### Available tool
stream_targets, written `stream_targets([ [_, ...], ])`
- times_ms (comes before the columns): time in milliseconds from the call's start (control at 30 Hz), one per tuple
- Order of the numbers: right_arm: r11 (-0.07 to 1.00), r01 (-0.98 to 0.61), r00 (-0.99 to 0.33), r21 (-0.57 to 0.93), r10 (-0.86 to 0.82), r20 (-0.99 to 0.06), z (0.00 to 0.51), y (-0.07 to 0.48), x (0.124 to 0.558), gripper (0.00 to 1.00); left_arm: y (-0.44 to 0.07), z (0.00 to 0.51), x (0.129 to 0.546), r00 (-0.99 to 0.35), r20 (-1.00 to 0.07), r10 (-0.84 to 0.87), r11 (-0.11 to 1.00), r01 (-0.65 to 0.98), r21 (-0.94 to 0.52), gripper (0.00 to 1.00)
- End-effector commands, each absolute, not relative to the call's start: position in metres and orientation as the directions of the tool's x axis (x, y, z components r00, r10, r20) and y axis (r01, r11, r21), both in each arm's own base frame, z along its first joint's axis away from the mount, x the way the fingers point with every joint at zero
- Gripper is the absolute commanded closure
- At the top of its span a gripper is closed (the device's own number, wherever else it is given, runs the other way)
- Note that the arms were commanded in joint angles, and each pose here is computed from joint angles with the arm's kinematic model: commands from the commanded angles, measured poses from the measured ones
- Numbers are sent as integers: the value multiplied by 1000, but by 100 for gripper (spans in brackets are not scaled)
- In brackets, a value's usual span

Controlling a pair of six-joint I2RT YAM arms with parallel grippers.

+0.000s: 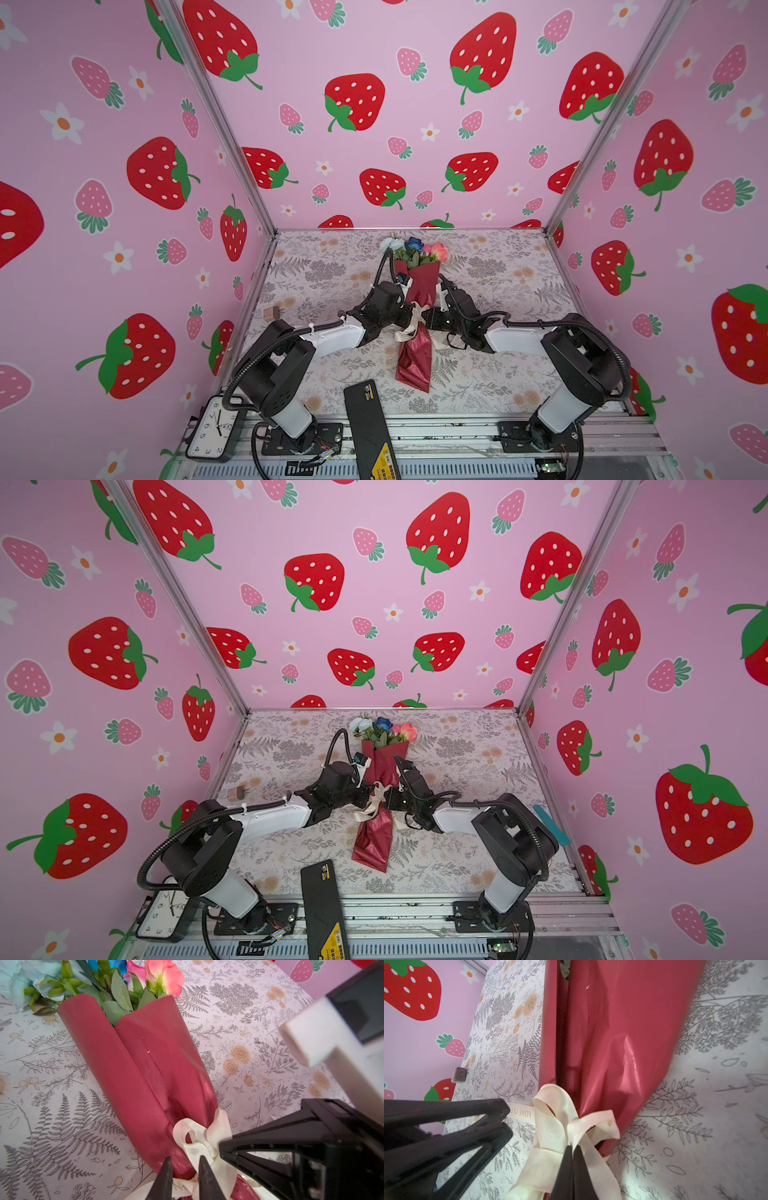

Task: Tie the bouquet of fake flowers

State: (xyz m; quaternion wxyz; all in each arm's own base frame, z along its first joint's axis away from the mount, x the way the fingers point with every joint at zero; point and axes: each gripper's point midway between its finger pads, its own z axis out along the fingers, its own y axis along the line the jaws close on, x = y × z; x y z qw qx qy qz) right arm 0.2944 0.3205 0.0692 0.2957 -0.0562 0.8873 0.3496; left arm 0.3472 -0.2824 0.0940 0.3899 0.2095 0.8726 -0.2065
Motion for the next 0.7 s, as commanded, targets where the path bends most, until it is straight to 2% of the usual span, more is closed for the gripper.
stream_targets([
  [0, 742, -303, -820, 598, 117, -560, 73, 320, 293, 100, -290, 102, 355, -612, -766, 196, 823, 528, -212, 73],
  [367, 736, -306, -820, 604, 119, -560, 74, 321, 292, 100, -299, 88, 361, -632, -749, 200, 816, 531, -230, 75],
  [467, 735, -308, -820, 604, 117, -561, 75, 321, 292, 100, -305, 86, 362, -637, -744, 200, 806, 539, -245, 82],
  [567, 739, -306, -820, 601, 116, -560, 75, 319, 291, 100, -306, 90, 364, -629, -754, 191, 802, 543, -250, 100],
  [667, 746, -304, -819, 592, 113, -563, 75, 315, 289, 100, -303, 96, 367, -616, -762, 200, 806, 546, -230, 100],
])
